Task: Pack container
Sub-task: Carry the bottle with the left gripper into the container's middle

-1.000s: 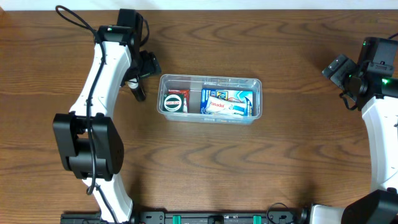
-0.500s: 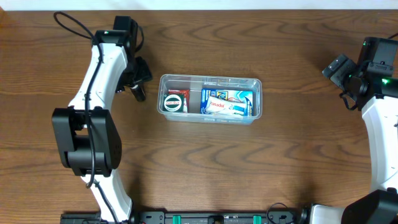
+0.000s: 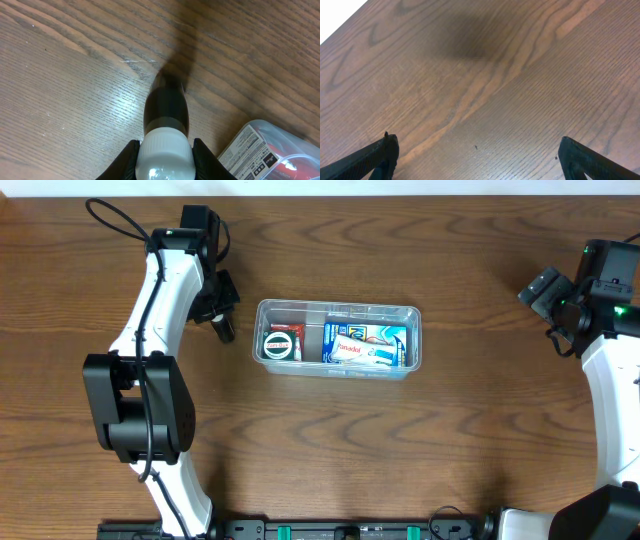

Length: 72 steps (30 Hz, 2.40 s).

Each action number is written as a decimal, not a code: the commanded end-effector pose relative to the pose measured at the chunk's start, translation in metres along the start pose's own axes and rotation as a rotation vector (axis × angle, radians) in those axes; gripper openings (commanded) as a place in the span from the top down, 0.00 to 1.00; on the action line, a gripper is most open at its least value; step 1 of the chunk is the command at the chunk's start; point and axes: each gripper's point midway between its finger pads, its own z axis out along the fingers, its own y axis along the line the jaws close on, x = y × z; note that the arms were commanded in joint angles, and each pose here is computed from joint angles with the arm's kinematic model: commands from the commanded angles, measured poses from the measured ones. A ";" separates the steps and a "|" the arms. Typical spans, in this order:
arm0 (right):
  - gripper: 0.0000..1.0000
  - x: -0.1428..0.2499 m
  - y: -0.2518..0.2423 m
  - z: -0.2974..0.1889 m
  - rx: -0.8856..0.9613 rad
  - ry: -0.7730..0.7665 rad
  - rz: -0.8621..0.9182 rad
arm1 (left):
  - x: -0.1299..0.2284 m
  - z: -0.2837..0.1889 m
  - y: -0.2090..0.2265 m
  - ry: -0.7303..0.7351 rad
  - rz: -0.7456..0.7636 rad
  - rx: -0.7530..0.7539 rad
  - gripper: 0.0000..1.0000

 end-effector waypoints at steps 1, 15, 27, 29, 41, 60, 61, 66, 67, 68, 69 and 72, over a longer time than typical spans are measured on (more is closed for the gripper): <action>0.01 -0.007 0.000 -0.008 -0.009 -0.026 0.014 | 0.004 0.007 0.003 0.023 0.000 -0.019 0.85; 0.01 -0.007 0.000 -0.008 -0.009 -0.026 0.014 | 0.013 -0.076 -0.010 -0.032 0.071 0.150 0.86; 0.01 -0.007 0.000 -0.008 -0.009 -0.026 0.014 | 0.067 -0.179 -0.066 -0.151 0.376 0.490 0.86; 0.01 -0.007 0.000 -0.008 -0.009 -0.026 0.014 | 0.077 -0.184 -0.076 -0.153 0.421 0.502 0.86; 0.01 -0.007 0.000 -0.008 -0.008 -0.026 0.014 | 0.115 -0.151 -0.112 -0.076 0.570 0.407 0.86; 0.01 -0.007 0.000 -0.008 -0.008 -0.026 0.014 | 0.107 -0.054 -0.146 0.054 0.581 0.281 0.86; 0.01 -0.007 0.000 -0.008 -0.009 -0.026 0.014 | 0.105 -0.051 -0.145 0.050 0.566 0.267 0.86; 0.01 -0.007 0.000 -0.008 -0.009 -0.026 0.014 | 0.095 -0.043 -0.145 0.018 0.541 0.229 0.86; 0.01 -0.007 0.000 -0.008 -0.008 -0.026 0.014 | 0.094 -0.042 -0.146 0.016 0.541 0.231 0.87; 0.01 -0.007 0.000 -0.008 -0.009 -0.026 0.014 | 0.093 -0.042 -0.147 0.012 0.541 0.233 0.87; 0.01 -0.007 0.000 -0.008 -0.009 -0.026 0.014 | 0.093 -0.041 -0.148 0.010 0.541 0.234 0.87; 0.01 -0.007 0.000 -0.008 -0.009 -0.026 0.014 | 0.091 -0.038 -0.150 0.008 0.531 0.235 0.87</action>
